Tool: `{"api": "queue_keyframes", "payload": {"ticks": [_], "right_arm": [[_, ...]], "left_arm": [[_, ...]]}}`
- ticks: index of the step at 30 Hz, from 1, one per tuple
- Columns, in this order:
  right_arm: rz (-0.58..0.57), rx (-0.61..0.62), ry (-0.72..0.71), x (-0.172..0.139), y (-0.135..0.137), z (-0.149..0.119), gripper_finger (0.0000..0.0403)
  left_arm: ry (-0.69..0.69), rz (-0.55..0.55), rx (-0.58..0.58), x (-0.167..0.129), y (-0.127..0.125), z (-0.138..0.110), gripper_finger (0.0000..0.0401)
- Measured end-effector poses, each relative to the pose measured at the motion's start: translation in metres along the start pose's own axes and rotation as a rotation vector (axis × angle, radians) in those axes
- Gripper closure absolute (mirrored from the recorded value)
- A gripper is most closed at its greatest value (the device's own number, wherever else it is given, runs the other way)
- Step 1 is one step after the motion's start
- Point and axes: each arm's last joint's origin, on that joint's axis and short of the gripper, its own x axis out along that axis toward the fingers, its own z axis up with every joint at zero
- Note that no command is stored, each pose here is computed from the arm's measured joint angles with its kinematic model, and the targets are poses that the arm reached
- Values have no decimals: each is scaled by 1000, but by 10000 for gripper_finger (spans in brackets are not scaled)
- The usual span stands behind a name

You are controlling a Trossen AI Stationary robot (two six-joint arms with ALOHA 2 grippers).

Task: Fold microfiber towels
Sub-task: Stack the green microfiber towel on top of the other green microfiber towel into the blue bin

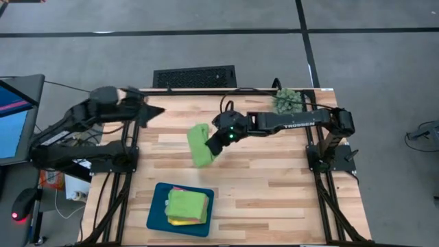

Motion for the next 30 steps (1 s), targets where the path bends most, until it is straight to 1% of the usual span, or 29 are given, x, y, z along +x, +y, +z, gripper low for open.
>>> {"api": "queue_keyframes", "payload": {"ticks": [4,7,12,14,16,17,18,19,20,21,22,25,26,27,29,30], "right_arm": [[87,-38,7,-5,27,-4,399],[121,-39,11,-8,42,-9,399],[180,-40,14,-12,63,-17,399],[212,-37,23,-4,71,-22,399],[231,-41,79,-1,77,-30,399],[257,-51,96,4,82,-33,399],[311,-64,84,12,91,-33,399],[332,-73,93,16,97,-36,399],[320,-76,142,18,97,-41,399],[336,-86,164,25,102,-43,399],[379,-103,158,34,110,-43,399],[407,-137,235,49,122,-47,399],[450,-152,238,57,129,-46,399],[476,-163,250,64,133,-45,399],[488,-177,311,76,136,-46,399],[518,-191,315,85,139,-46,399]], "left_arm": [[-91,16,-4,-22,1,-1,395],[-115,-2,-10,-33,1,-3,395],[-81,-64,-44,-46,2,-9,395],[-61,-82,-51,-49,2,-11,395],[-49,-88,-64,-51,3,-13,395],[-43,-83,-74,-52,4,-14,395],[-42,-82,-85,-52,4,-14,395],[-40,-80,-93,-52,4,-14,395],[-35,-76,-96,-52,4,-15,395],[-31,-77,-96,-52,4,-15,395],[-27,-82,-96,-52,4,-15,395],[-15,-90,-94,-52,4,-16,395],[-11,-93,-94,-52,4,-16,395],[-9,-91,-95,-52,4,-16,395],[-2,-86,-96,-52,5,-17,395],[2,-82,-96,-52,5,-17,395]]}}
